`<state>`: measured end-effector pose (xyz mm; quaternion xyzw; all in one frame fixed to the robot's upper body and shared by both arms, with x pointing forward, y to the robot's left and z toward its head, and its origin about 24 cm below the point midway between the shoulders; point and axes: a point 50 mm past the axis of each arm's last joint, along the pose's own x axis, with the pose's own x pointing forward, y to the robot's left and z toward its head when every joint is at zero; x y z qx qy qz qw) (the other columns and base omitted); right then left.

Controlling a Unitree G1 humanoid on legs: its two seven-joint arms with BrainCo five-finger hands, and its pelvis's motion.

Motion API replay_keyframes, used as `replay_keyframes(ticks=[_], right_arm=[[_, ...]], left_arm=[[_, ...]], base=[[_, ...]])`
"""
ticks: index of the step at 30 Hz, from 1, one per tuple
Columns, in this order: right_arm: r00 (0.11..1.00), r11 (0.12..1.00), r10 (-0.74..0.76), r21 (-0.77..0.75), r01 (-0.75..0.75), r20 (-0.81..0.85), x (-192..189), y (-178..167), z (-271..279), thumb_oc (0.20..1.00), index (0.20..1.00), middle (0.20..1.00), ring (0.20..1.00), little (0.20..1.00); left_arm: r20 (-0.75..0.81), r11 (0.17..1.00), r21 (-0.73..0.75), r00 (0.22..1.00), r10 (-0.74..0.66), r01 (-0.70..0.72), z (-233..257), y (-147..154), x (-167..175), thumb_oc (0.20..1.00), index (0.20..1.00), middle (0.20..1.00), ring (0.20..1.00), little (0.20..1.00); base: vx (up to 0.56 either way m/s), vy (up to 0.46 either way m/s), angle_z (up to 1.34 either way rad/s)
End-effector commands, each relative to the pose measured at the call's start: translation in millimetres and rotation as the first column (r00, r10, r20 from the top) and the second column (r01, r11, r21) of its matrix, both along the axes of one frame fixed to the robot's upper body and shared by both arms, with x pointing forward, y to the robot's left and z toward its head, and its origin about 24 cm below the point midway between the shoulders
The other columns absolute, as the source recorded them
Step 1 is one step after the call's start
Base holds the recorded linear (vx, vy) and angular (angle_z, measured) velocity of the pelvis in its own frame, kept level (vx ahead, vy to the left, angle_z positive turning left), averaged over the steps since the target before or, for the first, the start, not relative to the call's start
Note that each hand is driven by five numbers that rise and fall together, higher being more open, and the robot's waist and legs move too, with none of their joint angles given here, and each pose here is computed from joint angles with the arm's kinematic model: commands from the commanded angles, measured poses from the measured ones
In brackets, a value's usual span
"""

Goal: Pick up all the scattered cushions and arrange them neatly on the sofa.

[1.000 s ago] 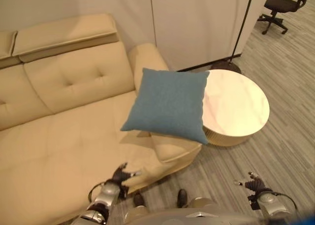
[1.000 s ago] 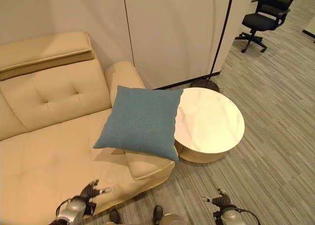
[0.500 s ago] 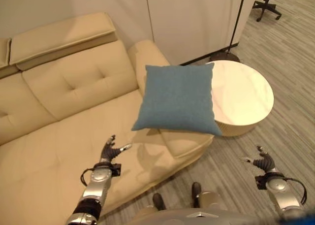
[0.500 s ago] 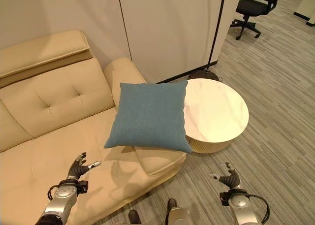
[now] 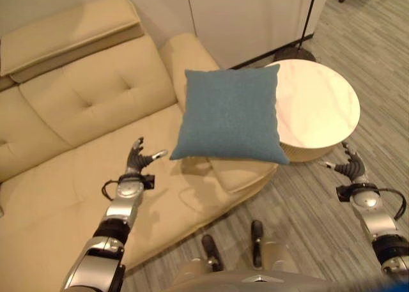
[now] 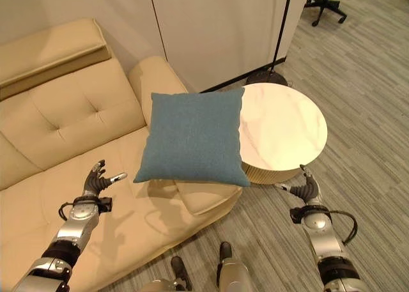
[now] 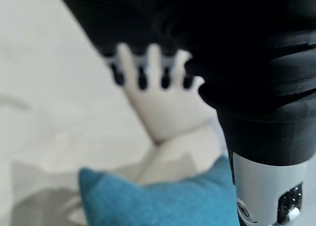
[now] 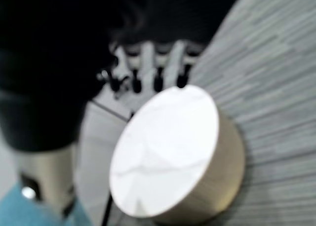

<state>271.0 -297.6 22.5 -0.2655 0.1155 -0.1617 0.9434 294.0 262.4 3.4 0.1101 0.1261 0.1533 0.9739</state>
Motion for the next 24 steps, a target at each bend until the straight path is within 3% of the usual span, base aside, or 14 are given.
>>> replay_keyframes(ticks=[1,9,16,24], right_arm=[[0.982,0.998,0.011,0.051,-0.021,0.186,28,17,31,1.0,1.0,1.0,1.0,1.0],[0.929,0.998,-0.011,0.067,-0.015,0.371,79,27,96,1.0,1.0,1.0,1.0,1.0],[0.911,0.999,0.037,0.021,-0.05,0.41,95,31,127,1.0,1.0,1.0,1.0,1.0],[0.895,0.996,0.067,0.031,-0.089,0.441,108,24,166,1.0,1.0,1.0,1.0,1.0]], left_arm=[[0.176,0.997,-0.03,0.982,0.069,-0.065,45,16,28,1.0,1.0,1.0,1.0,1.0],[0.322,0.998,0.001,0.945,0.058,-0.061,116,16,73,1.0,1.0,1.0,1.0,1.0],[0.368,0.997,-0.012,0.927,0.075,-0.076,146,26,83,1.0,1.0,1.0,1.0,1.0],[0.458,0.997,-0.053,0.888,-0.032,0.063,196,18,97,1.0,1.0,1.0,1.0,1.0]], base=[[-0.11,-0.029,0.09],[-0.01,-0.008,0.05],[0.01,0.007,-0.01],[0.01,0.02,0.0]])
